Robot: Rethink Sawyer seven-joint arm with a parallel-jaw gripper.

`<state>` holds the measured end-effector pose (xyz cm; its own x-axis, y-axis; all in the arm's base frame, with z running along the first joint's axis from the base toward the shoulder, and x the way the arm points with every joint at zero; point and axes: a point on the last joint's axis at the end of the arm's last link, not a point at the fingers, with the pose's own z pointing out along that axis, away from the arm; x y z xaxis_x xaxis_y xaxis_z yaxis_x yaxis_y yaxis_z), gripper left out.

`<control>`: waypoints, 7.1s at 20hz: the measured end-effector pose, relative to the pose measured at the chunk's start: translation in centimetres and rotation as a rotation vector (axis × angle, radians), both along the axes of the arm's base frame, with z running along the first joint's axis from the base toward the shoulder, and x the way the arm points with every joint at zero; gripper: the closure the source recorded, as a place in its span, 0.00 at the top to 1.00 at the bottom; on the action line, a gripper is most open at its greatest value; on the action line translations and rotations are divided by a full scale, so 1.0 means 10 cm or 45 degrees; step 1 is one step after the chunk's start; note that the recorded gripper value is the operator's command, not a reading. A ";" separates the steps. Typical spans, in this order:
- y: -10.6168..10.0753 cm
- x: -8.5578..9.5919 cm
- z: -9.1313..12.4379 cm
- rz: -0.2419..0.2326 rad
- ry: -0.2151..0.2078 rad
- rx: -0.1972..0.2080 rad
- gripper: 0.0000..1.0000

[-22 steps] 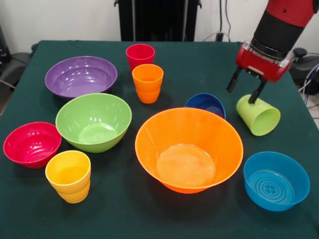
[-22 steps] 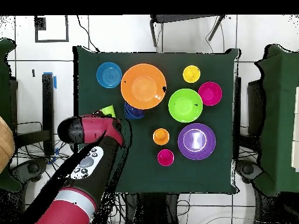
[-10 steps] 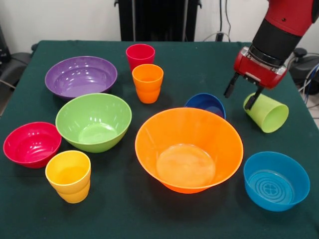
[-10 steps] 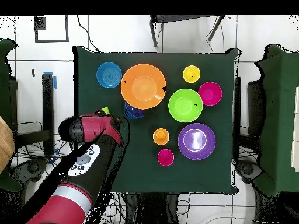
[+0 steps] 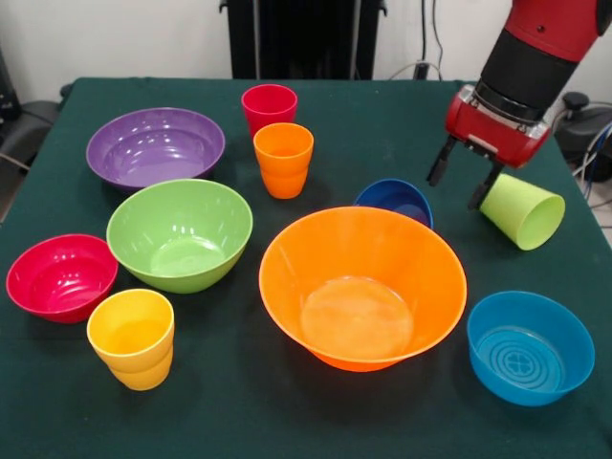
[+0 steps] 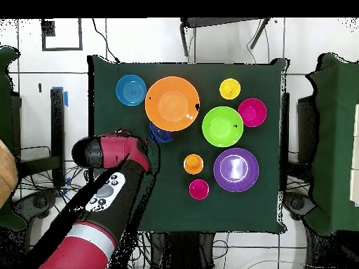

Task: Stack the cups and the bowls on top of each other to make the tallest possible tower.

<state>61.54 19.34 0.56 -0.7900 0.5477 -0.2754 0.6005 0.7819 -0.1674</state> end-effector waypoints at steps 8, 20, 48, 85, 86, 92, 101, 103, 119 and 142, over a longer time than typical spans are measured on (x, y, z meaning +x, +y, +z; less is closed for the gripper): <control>0.02 0.26 0.30 -0.029 -0.019 0.034 1.00; 0.55 0.59 0.54 0.012 -0.021 0.091 1.00; 0.97 0.22 -0.08 0.178 0.305 -0.363 1.00; 1.08 0.25 -0.28 0.169 0.408 -0.612 1.00; 1.08 0.25 -0.28 0.167 0.412 -0.618 1.00; 1.12 0.20 -0.30 0.174 0.420 -0.630 1.00; 1.29 0.12 -0.30 0.207 0.411 -0.636 1.00; 1.33 0.10 -0.30 0.215 0.409 -0.637 1.00; 1.07 -0.05 -0.24 0.210 0.388 -0.692 1.00; 0.85 -0.09 -0.14 0.190 0.360 -0.683 1.00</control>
<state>60.69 27.85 -0.87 -0.9298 0.2693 -0.2509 0.3666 0.6167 -0.6966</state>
